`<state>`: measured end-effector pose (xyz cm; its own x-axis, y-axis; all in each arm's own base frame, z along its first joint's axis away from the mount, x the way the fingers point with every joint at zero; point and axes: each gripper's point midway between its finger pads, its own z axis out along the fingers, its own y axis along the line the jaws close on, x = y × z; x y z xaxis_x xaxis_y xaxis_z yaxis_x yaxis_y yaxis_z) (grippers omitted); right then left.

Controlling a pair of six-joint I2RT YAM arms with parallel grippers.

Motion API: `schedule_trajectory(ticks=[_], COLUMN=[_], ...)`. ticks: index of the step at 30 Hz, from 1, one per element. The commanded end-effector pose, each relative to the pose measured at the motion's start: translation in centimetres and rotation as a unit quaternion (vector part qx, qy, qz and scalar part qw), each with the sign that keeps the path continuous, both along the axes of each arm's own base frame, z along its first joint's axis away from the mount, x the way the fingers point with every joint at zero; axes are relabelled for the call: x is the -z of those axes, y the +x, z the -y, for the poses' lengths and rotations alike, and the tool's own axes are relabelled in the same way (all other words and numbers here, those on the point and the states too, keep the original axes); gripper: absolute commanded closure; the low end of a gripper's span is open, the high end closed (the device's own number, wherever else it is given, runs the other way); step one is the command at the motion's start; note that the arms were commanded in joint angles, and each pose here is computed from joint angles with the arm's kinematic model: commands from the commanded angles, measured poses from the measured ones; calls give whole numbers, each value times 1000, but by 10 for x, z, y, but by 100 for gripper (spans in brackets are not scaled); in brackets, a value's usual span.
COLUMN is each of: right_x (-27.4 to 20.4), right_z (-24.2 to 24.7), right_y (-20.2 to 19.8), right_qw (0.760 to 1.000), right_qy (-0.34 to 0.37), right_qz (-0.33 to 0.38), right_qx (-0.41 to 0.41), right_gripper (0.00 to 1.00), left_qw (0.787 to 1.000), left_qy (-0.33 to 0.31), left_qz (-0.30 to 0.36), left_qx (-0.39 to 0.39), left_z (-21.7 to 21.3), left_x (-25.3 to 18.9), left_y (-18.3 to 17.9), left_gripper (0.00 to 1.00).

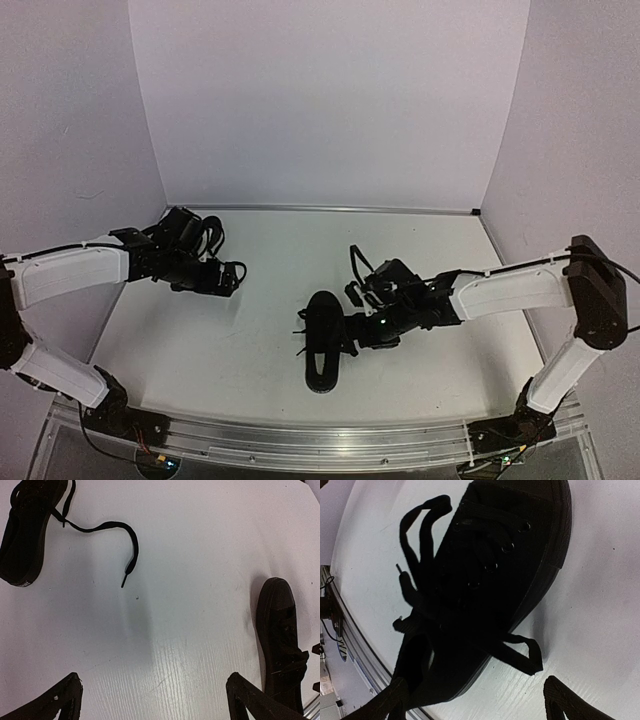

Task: Tie the shoes

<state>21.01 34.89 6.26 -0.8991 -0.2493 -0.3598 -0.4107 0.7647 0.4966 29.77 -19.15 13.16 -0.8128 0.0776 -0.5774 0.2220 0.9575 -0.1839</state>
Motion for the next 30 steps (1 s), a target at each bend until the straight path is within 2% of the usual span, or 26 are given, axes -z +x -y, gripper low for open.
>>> schedule_trajectory(ticks=[1,5,10,14,18,25,28,30], right_x=[6,7,5,-2,-12,-16,-15,-13], right_z=[-10,-24,-33,-35,-38,-46,-51,-53], right_y=[13,20,24,22,20,12,13,14], right_qw=[999,999,999,999,999,999,999,999], right_qy=[-25,-23,-16,-9,-2,-9,-16,-22], right_qz=[7,5,1,2,8,13,15,17], right_qx=[24,29,36,39,39,35,35,40], right_gripper=[11,6,2,2,2,2,2,2], left_qw=[999,998,991,987,988,984,980,980], left_qy=[-18,28,63,109,104,137,157,152], left_qz=[26,21,14,6,-11,-57,-70,-79], left_qx=[-12,-59,-114,-115,-110,-103,-100,-97], left_z=[4,-16,-58,-84,-103,-129,-133,-131], left_x=[-20,-13,-11,-2,17,67,84,94], left_y=[12,32,88,132,168,207,216,218], left_gripper=[0,0,0,1,1,1,7,19])
